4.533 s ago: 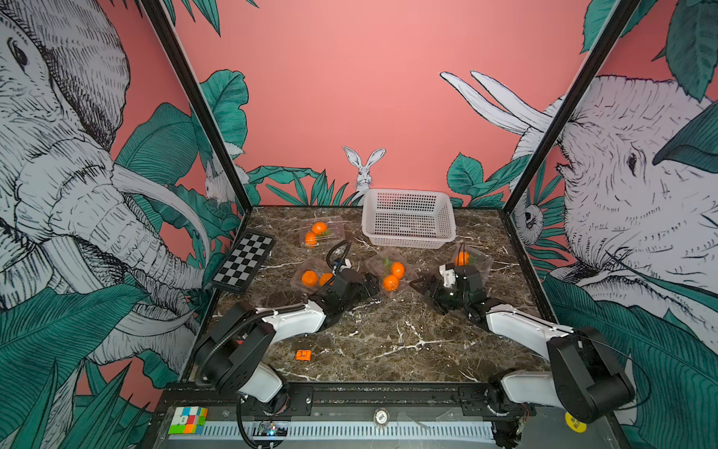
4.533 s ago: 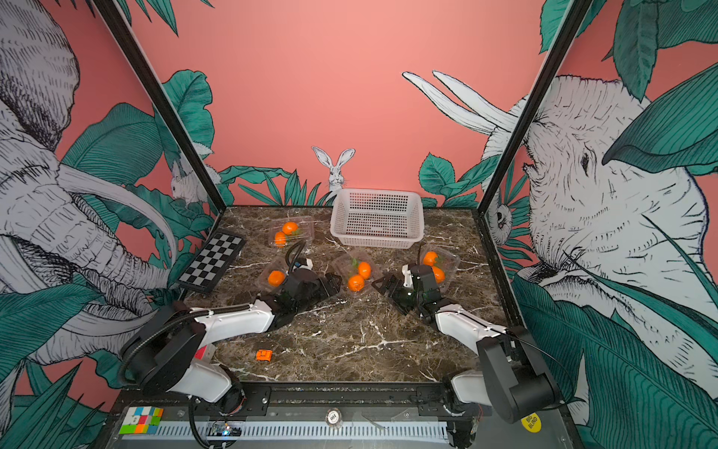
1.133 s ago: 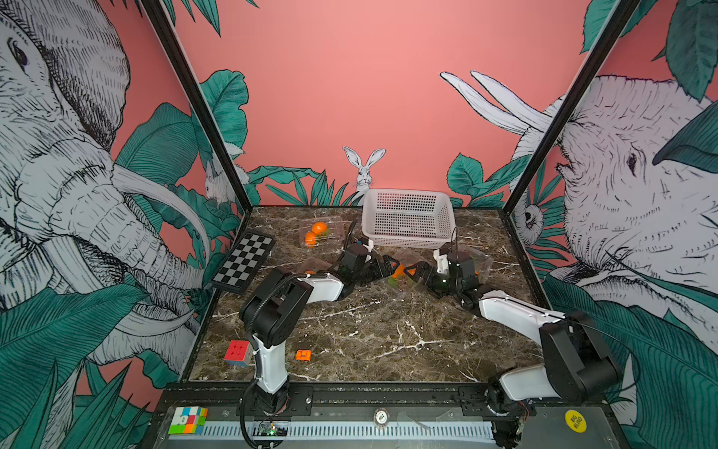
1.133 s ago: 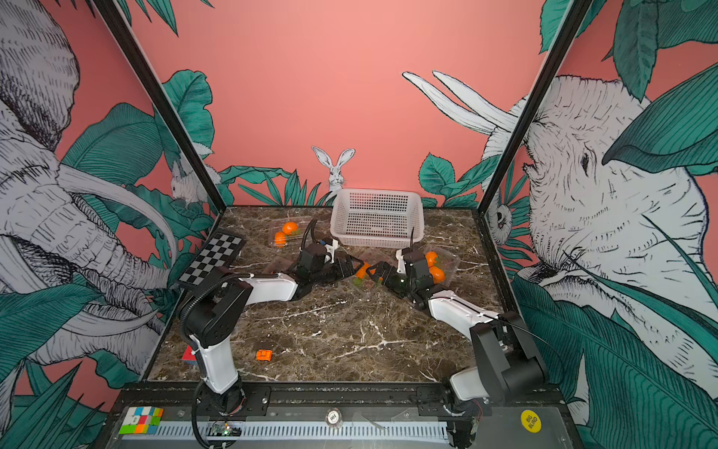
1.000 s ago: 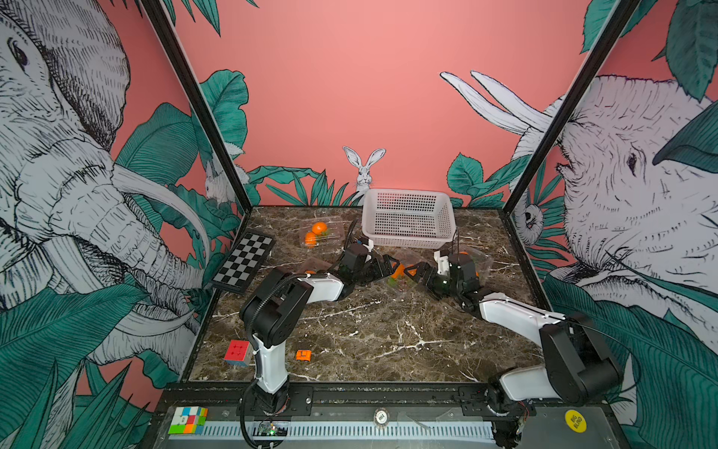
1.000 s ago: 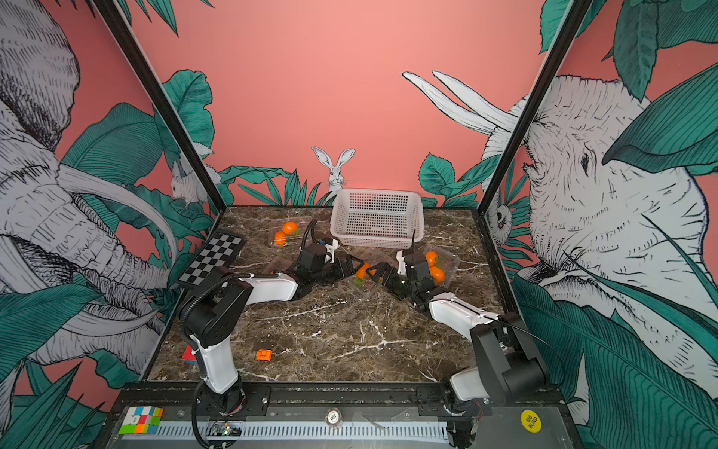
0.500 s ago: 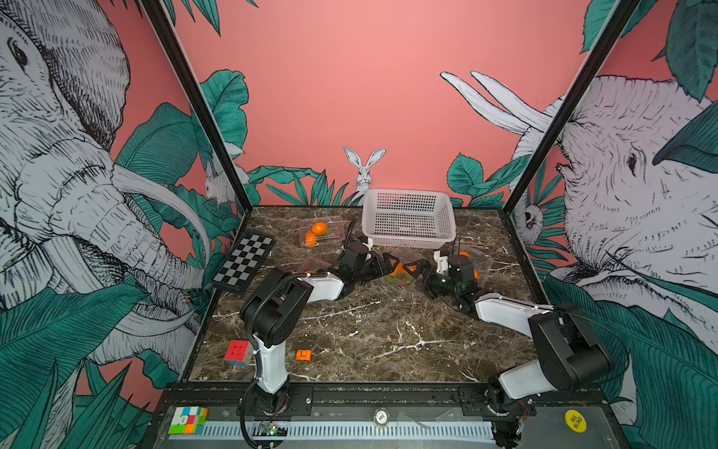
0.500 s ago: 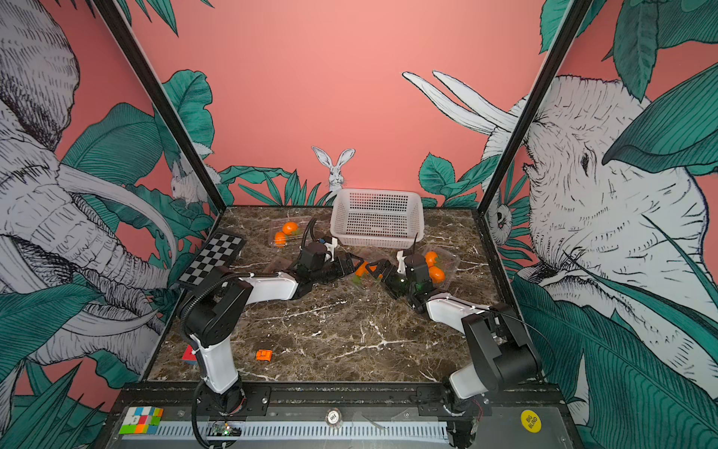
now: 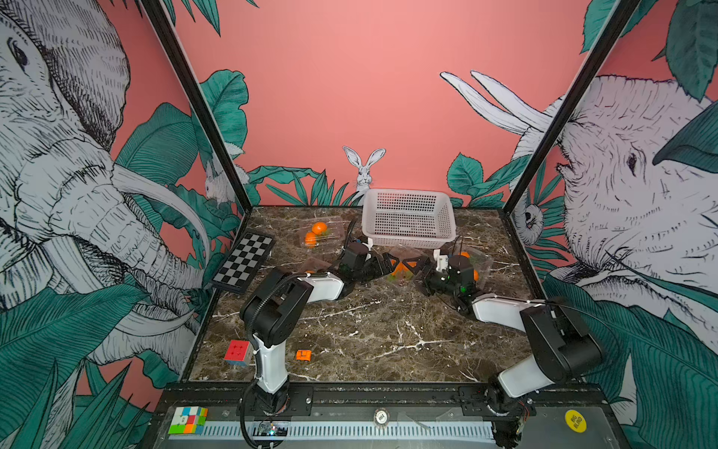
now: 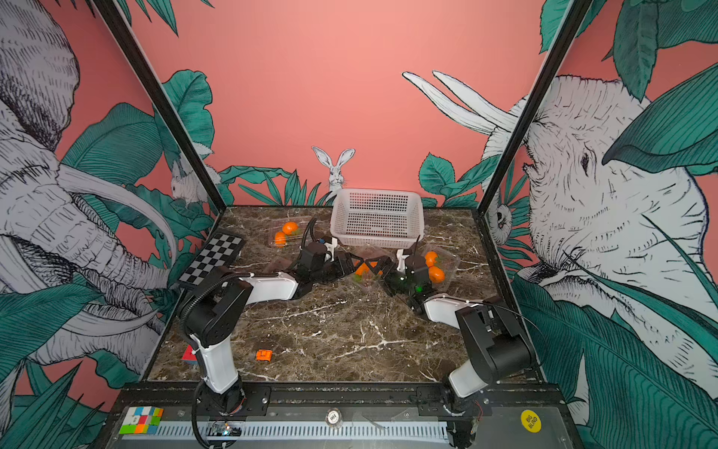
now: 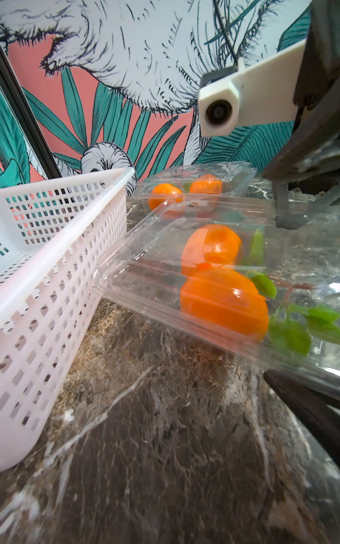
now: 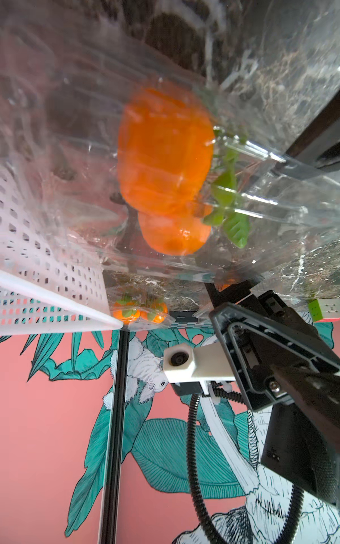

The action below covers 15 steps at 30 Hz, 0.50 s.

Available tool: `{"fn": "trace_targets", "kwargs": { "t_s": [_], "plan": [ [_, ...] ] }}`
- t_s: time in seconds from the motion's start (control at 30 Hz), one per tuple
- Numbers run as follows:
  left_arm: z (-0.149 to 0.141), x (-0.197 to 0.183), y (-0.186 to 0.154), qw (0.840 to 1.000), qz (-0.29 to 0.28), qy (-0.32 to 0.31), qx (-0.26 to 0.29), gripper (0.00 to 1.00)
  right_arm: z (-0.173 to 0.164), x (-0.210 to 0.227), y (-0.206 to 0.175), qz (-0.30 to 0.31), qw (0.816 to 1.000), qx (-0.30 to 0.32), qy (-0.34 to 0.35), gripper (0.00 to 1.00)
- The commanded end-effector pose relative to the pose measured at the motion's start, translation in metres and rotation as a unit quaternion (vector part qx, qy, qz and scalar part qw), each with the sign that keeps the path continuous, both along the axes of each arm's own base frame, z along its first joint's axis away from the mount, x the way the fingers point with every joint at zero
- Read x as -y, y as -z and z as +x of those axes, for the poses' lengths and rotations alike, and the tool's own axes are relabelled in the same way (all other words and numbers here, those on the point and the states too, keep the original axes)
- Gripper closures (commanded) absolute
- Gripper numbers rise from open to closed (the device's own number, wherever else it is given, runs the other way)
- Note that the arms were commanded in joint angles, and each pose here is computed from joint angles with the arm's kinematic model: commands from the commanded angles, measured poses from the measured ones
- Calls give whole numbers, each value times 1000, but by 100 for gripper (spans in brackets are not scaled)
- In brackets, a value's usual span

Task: Take oranges out of containers
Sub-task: Open the packing box at the center of the board.

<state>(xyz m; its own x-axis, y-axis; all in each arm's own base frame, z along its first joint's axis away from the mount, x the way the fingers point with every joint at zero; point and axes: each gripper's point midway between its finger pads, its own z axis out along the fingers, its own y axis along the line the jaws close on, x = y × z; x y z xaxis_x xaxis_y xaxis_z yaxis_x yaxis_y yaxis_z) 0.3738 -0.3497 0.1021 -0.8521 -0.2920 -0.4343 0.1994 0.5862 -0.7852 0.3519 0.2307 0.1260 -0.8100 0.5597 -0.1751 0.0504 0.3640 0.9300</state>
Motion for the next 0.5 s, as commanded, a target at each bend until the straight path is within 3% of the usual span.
{"fn": "trace_targets", "kwargs": {
  "t_s": [0.0, 0.47],
  "plan": [
    [-6, 12, -7, 1000, -24, 10, 1, 1, 4, -7, -17, 44, 999, 25, -4, 7],
    [-9, 22, -10, 998, -62, -5, -13, 1, 4, -23, -16, 89, 996, 19, -14, 28]
  ]
}}
